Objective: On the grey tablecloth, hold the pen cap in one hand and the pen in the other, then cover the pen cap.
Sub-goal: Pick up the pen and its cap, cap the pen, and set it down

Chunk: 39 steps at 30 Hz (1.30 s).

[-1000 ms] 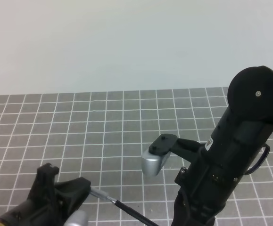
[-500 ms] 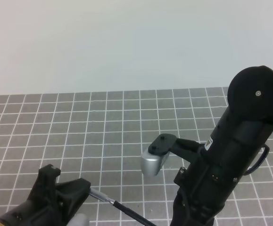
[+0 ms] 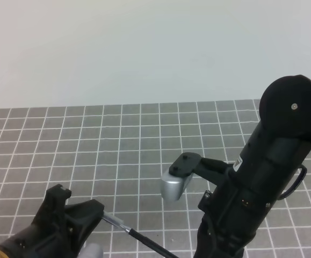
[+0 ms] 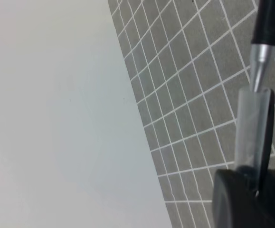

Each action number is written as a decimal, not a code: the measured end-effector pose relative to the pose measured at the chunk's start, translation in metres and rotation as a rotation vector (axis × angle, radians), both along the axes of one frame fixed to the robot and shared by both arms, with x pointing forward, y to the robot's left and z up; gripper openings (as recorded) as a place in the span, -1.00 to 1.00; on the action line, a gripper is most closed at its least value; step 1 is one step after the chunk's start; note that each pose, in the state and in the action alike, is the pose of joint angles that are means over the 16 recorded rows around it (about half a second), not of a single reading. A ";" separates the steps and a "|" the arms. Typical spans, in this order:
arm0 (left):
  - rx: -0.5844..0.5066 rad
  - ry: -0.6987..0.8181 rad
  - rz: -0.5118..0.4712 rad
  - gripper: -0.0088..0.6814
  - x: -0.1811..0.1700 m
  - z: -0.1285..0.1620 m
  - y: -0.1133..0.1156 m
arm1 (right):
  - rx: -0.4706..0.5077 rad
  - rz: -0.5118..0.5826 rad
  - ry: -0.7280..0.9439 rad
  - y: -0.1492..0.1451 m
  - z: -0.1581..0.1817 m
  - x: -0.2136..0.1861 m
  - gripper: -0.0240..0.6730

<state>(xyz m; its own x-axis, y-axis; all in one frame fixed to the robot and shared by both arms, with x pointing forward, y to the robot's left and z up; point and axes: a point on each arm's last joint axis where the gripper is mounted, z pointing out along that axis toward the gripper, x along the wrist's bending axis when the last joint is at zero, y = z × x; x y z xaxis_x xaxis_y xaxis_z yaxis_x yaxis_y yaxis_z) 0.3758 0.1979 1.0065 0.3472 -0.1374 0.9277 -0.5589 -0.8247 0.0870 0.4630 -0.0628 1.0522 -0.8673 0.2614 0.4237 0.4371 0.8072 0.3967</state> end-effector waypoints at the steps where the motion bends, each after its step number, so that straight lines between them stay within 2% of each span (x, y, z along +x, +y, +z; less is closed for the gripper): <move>1: 0.002 -0.001 -0.002 -0.97 0.000 0.000 0.000 | 0.000 0.000 0.000 0.000 0.000 0.000 -0.74; 16: 0.041 -0.034 -0.075 -0.97 -0.005 0.001 -0.007 | 0.001 0.019 -0.014 0.000 0.000 0.000 -0.74; 25: 0.025 -0.042 -0.127 -0.97 -0.011 0.002 -0.014 | -0.003 0.028 -0.022 -0.001 -0.001 0.000 -0.75; 39: -0.016 -0.025 -0.118 -0.97 -0.011 0.003 -0.015 | 0.024 0.025 -0.007 0.001 0.001 -0.001 -0.75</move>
